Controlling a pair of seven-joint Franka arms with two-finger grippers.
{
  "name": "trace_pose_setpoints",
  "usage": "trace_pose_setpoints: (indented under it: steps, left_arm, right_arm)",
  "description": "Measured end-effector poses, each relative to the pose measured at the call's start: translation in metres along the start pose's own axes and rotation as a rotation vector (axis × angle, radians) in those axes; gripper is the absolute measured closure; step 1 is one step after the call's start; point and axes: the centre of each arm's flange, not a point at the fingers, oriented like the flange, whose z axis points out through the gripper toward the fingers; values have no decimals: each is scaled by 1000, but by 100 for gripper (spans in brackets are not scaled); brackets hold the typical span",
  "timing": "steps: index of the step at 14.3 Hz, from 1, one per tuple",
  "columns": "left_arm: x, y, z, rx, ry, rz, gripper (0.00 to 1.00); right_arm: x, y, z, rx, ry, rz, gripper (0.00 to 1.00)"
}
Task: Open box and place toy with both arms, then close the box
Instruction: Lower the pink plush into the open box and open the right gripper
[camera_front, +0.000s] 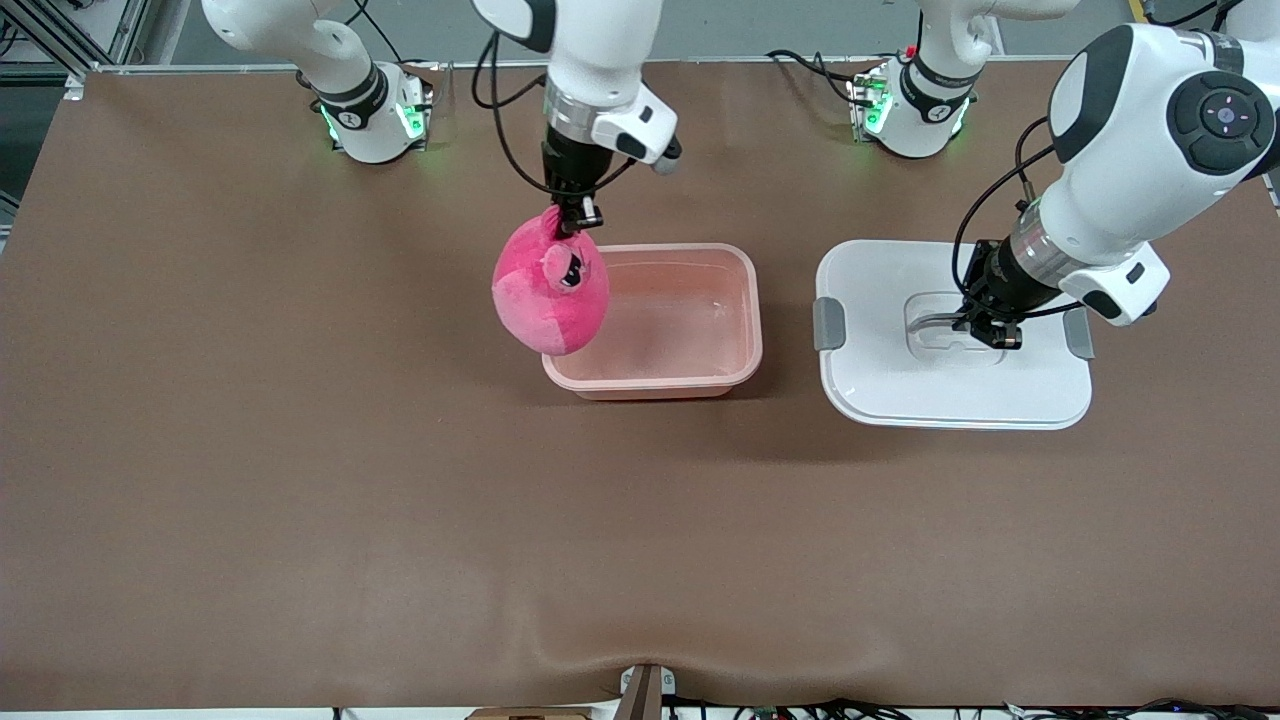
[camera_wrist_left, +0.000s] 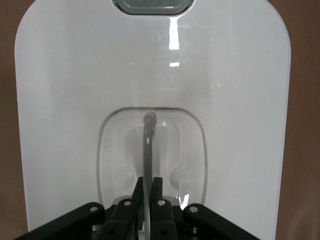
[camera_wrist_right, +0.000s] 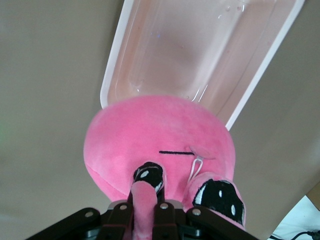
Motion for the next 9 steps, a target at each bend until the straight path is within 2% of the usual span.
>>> trace_pose_setpoints:
  steps: [3,9]
  left_arm:
    - [8,2,1,1,0,-3,93]
    - [24,5,0,0,0,33,93]
  right_arm:
    - [15,2,17,28,-21,-10,87]
    - [24,4,33,49,-52,-22,87]
